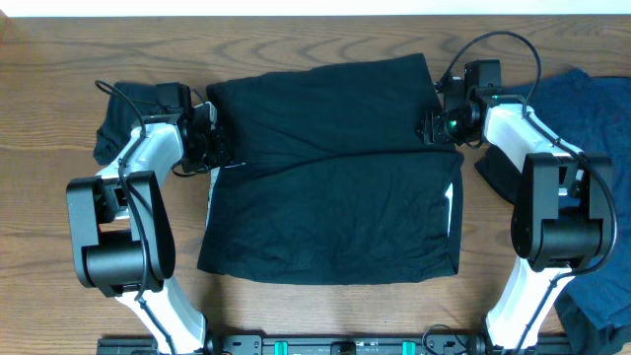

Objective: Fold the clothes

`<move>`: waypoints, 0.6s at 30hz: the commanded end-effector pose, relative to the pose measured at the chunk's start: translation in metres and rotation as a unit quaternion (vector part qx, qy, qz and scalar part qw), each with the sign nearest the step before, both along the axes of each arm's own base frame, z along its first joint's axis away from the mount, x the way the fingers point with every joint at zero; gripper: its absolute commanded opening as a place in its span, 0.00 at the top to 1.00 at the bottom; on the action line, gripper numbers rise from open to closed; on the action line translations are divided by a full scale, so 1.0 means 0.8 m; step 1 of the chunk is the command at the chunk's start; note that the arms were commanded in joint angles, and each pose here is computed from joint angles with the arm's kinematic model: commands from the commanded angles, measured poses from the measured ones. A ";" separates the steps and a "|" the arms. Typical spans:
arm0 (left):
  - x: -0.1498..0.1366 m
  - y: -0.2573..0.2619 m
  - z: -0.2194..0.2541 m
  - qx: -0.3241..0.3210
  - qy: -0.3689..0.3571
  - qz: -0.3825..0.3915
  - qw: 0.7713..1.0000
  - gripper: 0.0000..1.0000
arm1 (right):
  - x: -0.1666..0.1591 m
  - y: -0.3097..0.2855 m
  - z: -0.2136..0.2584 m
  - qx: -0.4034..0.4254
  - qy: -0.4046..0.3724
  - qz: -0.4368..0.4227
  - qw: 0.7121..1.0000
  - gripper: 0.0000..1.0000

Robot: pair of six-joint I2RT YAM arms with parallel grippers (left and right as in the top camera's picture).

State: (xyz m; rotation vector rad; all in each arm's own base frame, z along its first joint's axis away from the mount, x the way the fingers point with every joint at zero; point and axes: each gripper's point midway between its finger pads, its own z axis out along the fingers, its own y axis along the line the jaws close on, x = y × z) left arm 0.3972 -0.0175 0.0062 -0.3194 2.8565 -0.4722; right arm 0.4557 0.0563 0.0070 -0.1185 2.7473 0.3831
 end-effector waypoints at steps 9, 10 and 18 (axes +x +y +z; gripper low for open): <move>0.002 0.000 0.040 -0.003 -0.033 -0.003 0.999 0.87 | -0.010 -0.005 -0.016 -0.010 0.021 -0.001 1.000 0.36; 0.002 0.000 0.044 -0.002 -0.036 -0.003 0.999 0.87 | -0.010 -0.005 -0.016 -0.010 0.021 -0.001 1.000 0.36; -0.004 0.010 0.049 0.024 -0.030 0.005 0.999 0.87 | -0.010 -0.005 -0.016 -0.010 0.021 -0.001 1.000 0.36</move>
